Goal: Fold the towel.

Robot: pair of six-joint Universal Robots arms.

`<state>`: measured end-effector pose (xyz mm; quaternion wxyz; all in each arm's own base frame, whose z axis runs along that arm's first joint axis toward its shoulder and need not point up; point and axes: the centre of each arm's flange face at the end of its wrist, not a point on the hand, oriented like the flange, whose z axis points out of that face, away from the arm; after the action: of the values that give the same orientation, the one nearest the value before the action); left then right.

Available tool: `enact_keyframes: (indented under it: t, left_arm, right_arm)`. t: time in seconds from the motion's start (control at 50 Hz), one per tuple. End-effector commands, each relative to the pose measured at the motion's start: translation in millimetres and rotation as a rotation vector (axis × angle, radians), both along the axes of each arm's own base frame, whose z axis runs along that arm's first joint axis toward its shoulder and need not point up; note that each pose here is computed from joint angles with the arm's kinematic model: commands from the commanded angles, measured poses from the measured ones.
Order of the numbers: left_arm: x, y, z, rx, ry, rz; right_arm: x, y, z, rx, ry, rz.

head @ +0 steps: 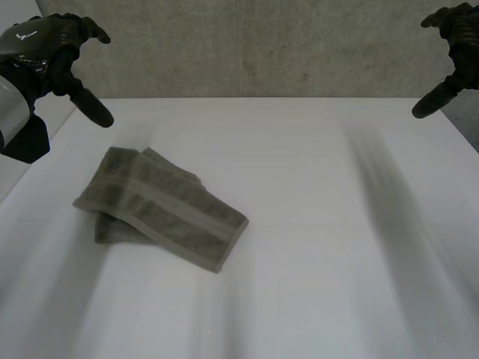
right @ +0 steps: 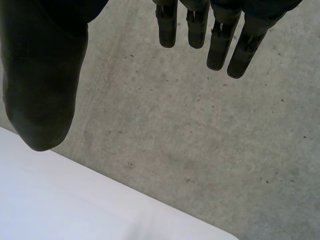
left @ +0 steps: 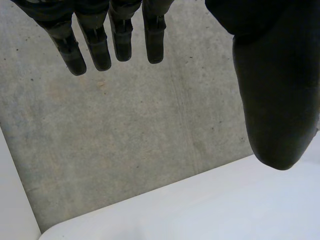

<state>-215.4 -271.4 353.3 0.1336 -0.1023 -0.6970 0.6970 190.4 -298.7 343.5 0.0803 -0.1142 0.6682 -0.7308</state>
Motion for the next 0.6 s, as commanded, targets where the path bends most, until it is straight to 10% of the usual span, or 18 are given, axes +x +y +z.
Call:
enact_keyframes:
  t: [0.02, 0.42, 0.6]
  left_arm:
    - [1, -1, 0, -0.003, 0.001, 0.004]
    - [0, 1, -9, 0.018, -0.008, -0.005]
    - [-5, -1, -47, 0.063, -0.099, -0.059]
  right_arm:
    - [-1, 3, 1, 0.03, 0.009, -0.002]
    - [4, 6, 3, 0.026, 0.016, 0.034]
    - [49, 40, -13, 0.1, 0.049, 0.385]
